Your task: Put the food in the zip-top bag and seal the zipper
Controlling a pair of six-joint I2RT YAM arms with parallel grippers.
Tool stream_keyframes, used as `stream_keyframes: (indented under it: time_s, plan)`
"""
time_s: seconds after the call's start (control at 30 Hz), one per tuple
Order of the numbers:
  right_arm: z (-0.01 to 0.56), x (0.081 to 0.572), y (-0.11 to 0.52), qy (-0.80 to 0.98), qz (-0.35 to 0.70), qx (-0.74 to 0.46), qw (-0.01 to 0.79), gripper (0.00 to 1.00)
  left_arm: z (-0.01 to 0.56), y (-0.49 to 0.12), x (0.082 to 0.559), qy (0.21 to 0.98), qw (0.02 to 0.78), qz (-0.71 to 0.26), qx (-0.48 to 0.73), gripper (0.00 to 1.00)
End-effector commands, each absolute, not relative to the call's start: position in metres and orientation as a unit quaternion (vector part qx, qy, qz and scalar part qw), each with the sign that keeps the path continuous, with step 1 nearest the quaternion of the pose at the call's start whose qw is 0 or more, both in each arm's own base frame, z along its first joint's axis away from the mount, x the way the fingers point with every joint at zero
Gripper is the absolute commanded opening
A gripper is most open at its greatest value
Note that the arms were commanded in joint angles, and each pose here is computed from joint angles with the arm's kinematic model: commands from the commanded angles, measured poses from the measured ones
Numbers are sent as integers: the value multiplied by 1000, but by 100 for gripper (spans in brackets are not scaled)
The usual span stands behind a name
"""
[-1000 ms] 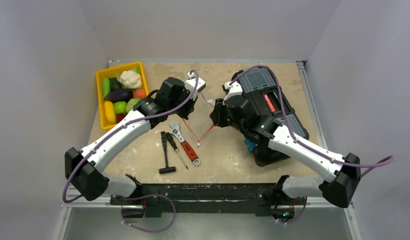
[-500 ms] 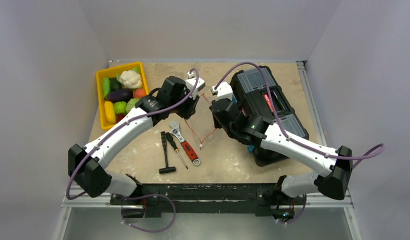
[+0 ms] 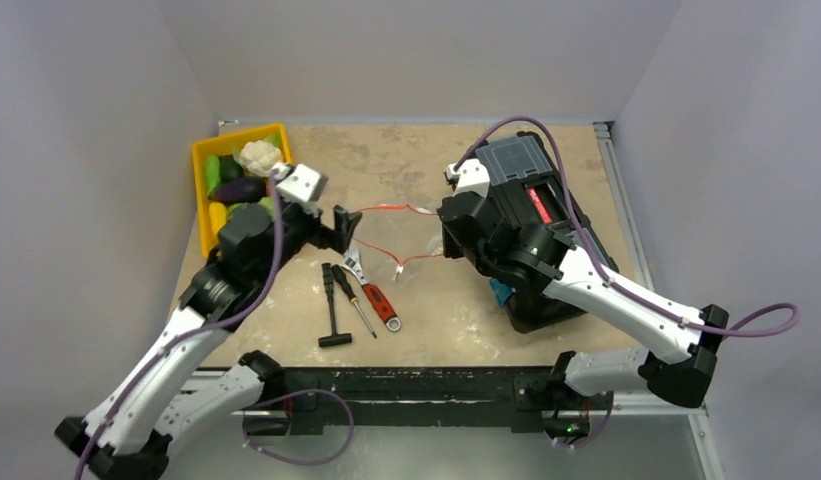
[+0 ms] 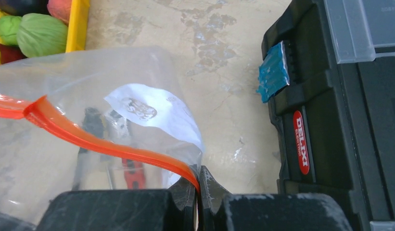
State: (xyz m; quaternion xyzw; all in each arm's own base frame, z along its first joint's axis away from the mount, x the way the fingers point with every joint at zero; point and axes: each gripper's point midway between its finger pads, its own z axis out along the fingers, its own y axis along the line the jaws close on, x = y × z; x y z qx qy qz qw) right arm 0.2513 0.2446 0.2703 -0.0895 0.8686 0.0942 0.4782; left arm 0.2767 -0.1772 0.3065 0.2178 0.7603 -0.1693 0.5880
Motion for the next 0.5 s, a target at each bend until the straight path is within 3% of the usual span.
stream_keyframes:
  time_s: [0.0,0.3,0.47]
  plan:
    - [288,244,244,866,126,-76,478,0,354,-147,270,677,701,-140,177,93]
    - [269,263,281,868,129,-91,471,0,327,-219,253,692,594,-261,316,93]
    - [267,268,288,878,119,-73,458,0,318,-215,263,718,588,-245,282,93]
